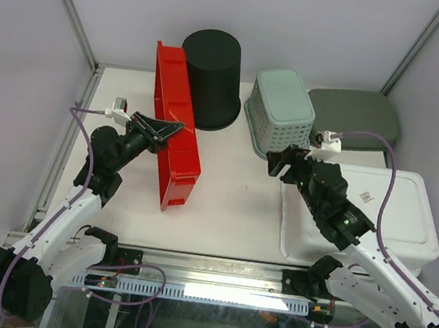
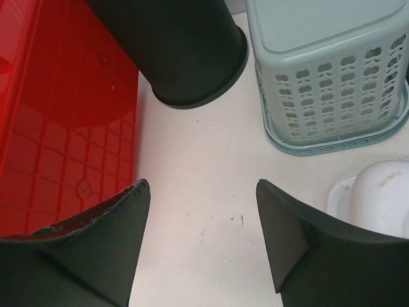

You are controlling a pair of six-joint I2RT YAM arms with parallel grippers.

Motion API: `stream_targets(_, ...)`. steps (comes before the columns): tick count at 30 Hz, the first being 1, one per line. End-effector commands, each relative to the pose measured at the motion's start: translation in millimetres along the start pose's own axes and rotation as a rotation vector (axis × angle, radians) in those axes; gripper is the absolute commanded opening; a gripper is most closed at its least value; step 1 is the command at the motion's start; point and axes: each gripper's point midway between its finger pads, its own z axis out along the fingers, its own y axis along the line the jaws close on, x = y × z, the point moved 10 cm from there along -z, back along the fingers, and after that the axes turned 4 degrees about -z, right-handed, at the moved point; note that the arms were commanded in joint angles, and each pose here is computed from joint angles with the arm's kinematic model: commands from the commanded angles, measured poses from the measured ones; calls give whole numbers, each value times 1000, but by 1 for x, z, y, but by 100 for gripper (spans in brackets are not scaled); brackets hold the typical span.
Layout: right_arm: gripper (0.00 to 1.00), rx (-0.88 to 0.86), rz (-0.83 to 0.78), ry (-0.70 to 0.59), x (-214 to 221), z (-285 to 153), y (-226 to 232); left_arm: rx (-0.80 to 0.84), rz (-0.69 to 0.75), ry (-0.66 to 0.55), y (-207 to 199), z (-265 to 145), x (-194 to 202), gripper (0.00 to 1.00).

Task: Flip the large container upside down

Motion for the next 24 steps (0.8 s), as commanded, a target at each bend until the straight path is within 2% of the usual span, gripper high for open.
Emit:
stream_targets(1,71,-42,11,-71,-23,-7,8,275,22,51,-30,-8,6,0)
stream_targets(6,71,-36,5,-67,-22,-7,7,278,7,33,-25,-11,6,0)
stream_targets(12,71,-34,-3,-56,-19,-6,6,297,-106,42,-2,-22,-4,0)
stream_targets(18,71,-47,3,-39,-16,-4,7,260,-125,37,8,-27,-15,0)
stream_targets(24,71,-59,9,-29,-13,-3,8,221,-208,81,32,-39,-16,0)
